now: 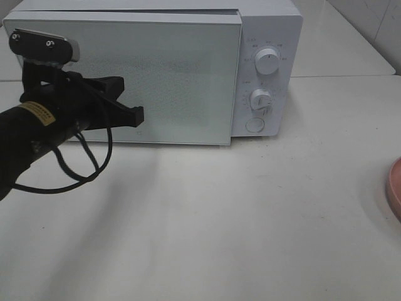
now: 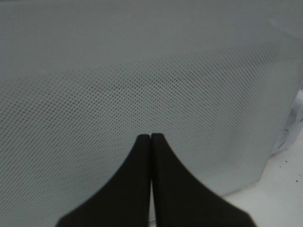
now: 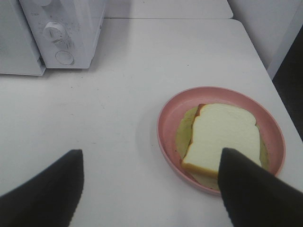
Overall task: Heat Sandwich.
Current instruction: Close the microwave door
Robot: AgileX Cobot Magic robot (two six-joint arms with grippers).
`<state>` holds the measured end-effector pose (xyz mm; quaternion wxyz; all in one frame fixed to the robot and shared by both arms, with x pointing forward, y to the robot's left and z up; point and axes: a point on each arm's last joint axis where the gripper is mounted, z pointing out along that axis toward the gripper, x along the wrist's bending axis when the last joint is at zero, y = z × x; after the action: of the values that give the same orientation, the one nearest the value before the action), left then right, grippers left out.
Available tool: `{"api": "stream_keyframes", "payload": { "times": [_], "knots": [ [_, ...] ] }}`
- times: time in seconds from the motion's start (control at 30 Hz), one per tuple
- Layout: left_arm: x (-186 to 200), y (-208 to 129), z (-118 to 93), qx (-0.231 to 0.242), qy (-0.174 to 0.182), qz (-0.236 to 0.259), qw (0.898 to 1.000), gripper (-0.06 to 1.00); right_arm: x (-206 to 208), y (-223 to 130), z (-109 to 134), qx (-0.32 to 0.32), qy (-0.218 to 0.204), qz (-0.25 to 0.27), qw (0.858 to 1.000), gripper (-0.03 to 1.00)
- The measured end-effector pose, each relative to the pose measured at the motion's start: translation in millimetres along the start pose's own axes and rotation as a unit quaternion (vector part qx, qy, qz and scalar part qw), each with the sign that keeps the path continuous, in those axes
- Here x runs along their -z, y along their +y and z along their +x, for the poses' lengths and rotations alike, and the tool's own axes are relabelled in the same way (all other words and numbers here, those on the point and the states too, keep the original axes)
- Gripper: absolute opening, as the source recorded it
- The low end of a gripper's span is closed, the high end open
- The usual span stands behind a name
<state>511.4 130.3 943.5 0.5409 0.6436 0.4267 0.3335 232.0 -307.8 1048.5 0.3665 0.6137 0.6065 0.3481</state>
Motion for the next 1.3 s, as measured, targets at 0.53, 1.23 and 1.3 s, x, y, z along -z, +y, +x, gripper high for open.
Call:
{"api": "stream_keyframes", "payload": {
  "times": [0.53,1.23,1.3],
  "knots": [
    [-52,13,-41,0.008,-0.028,-0.014,0.999,0.0,0,0,0,0.0,0.0,0.0,1.0,0.76],
    [-103,15,-66,0.016,-0.041,0.024,0.999,0.0,0,0,0,0.0,0.0,0.0,1.0,0.76],
    [-104,16,-67,0.015,-0.043,0.027,0.999,0.0,0,0,0,0.0,0.0,0.0,1.0,0.76]
  ]
}}
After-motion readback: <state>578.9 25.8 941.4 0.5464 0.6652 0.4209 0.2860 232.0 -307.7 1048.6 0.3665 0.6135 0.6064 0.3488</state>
